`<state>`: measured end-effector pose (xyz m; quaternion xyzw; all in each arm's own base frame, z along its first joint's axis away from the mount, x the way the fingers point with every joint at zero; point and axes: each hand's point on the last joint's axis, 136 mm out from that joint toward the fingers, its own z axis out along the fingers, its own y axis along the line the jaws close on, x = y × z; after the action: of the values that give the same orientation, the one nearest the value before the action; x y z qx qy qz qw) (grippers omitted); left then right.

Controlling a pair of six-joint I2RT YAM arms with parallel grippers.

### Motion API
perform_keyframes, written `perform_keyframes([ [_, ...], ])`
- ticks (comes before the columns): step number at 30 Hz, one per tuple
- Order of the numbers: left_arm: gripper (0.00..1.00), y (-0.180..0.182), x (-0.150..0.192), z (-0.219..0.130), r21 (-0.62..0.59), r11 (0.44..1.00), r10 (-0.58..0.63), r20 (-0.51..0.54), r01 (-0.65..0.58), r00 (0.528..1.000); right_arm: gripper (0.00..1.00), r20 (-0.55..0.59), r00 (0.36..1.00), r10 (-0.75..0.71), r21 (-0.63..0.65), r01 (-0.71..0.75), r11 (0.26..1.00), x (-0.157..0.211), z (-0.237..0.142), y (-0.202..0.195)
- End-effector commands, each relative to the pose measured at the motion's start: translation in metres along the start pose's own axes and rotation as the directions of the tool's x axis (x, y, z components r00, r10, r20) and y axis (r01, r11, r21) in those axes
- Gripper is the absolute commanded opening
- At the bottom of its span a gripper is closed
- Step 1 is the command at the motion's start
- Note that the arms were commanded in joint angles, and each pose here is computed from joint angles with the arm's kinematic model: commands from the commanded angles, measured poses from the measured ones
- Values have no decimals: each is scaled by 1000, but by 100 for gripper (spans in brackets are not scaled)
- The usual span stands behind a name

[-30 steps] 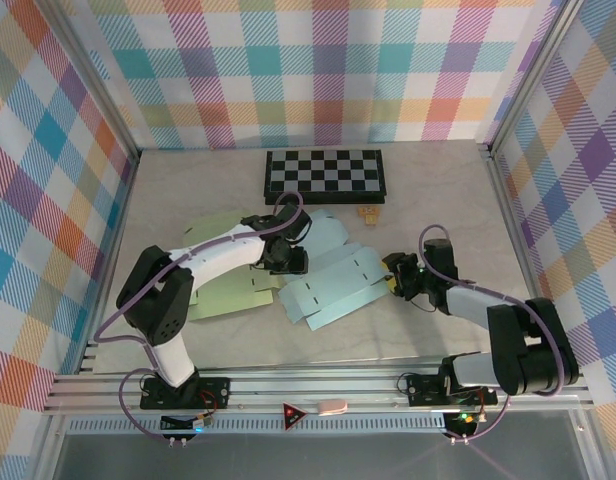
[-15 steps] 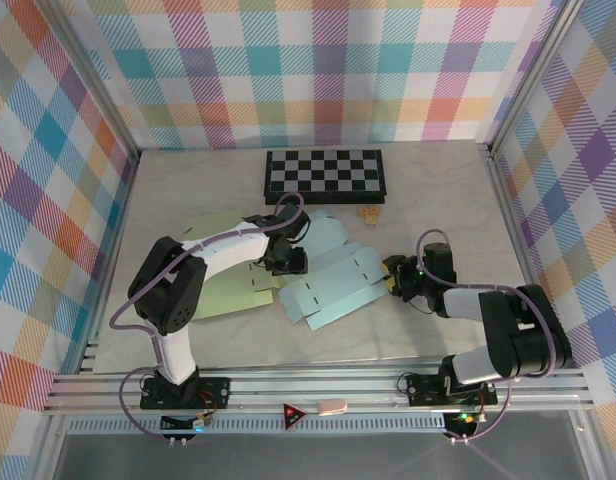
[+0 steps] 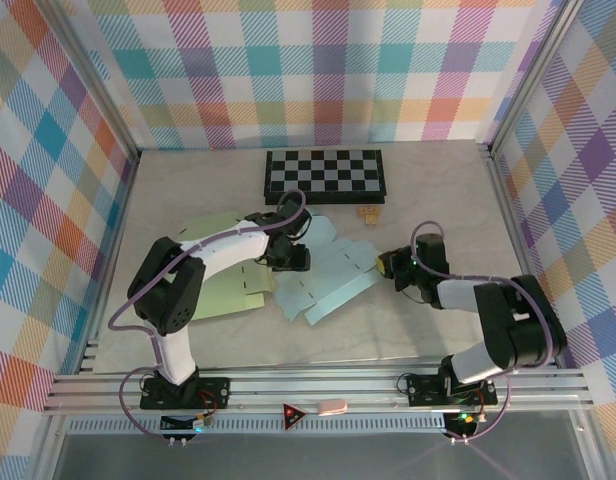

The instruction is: Fold the paper box

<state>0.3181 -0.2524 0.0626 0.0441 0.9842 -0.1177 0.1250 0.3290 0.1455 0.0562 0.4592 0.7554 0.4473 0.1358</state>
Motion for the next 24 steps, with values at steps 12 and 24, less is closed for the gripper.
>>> perform_keyframes([
  [12, 60, -95, 20, -165, -165, 808, 569, 468, -565, 677, 0, 131, 969, 209, 142, -227, 963, 3, -60, 99],
  [24, 100, -112, 70, -164, -350, 644, 716, 588, -680, 376, 0, 179, 924, 338, 184, -369, 911, 10, -85, 141],
])
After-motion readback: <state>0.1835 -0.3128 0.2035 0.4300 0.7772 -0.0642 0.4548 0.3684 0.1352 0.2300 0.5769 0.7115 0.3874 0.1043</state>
